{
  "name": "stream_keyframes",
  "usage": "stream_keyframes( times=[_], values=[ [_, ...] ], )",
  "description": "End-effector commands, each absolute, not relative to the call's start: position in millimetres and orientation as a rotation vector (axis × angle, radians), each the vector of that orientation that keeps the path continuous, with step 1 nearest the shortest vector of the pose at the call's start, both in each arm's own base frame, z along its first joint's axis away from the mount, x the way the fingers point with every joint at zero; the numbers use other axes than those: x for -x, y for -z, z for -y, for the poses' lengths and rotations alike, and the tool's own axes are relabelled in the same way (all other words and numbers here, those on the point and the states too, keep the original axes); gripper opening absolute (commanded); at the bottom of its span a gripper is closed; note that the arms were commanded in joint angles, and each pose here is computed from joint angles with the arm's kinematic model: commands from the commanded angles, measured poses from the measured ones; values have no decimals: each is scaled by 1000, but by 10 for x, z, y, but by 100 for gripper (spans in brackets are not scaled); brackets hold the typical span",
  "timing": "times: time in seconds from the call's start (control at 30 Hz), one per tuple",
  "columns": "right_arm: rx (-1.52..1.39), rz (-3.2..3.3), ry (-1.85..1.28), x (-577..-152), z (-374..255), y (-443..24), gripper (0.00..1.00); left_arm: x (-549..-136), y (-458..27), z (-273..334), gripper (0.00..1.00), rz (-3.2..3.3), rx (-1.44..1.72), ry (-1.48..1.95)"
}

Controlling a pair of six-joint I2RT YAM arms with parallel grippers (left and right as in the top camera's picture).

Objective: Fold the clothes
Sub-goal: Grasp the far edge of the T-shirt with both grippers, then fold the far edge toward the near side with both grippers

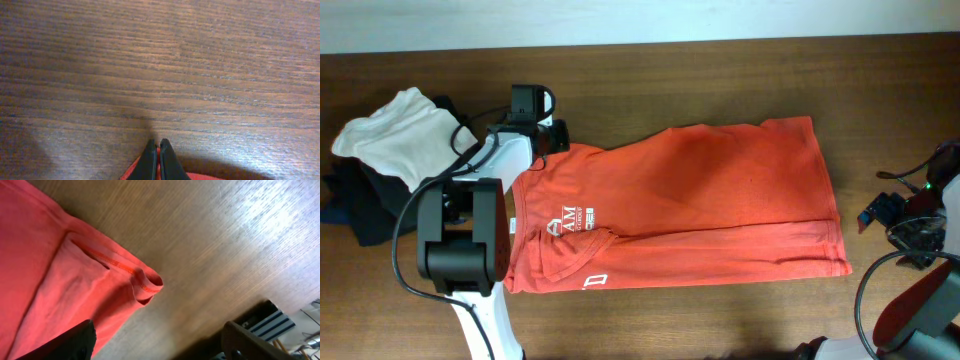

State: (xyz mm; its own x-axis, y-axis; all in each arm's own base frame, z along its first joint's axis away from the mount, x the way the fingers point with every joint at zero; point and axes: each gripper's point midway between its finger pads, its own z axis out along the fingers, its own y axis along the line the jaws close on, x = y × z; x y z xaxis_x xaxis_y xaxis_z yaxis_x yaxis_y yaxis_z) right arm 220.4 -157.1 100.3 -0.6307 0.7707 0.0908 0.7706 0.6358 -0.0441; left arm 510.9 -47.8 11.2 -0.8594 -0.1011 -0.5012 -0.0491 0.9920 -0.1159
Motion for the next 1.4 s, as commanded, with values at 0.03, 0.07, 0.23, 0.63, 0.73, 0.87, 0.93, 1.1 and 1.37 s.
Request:
stream_keyframes(
  times=[0.03,0.07,0.23,0.63,0.73,0.87,0.93,1.1,1.37],
  values=[
    [1015,3068,387,-2790,1238,-1174,87,-5095,-499,454,1,-2634,106,128],
    [916,3147,446,-2950,1154,-1200,91,-5032,-610,465,1,-2651,104,138],
    [574,3466,424,-3774,849,-1213,99,-4686,-952,607,1,-2722,79,262],
    [556,3779,231,-4985,913,-683,96,-4338,-886,629,1,-2860,91,291],
    [543,3797,234,-5114,907,-469,93,-4330,-882,628,1,-2864,92,291],
    [660,3776,165,-5167,1009,-225,91,-4328,-879,628,1,-2864,92,291],
    [692,3767,134,-5181,1051,-117,91,-4327,-878,628,1,-2865,92,291],
    [692,3766,149,-5205,1016,-33,68,-4328,-879,628,1,-2864,92,291],
    [690,3769,150,-5212,1010,-38,6,-4308,-873,627,1,-2873,92,290]
  ],
)
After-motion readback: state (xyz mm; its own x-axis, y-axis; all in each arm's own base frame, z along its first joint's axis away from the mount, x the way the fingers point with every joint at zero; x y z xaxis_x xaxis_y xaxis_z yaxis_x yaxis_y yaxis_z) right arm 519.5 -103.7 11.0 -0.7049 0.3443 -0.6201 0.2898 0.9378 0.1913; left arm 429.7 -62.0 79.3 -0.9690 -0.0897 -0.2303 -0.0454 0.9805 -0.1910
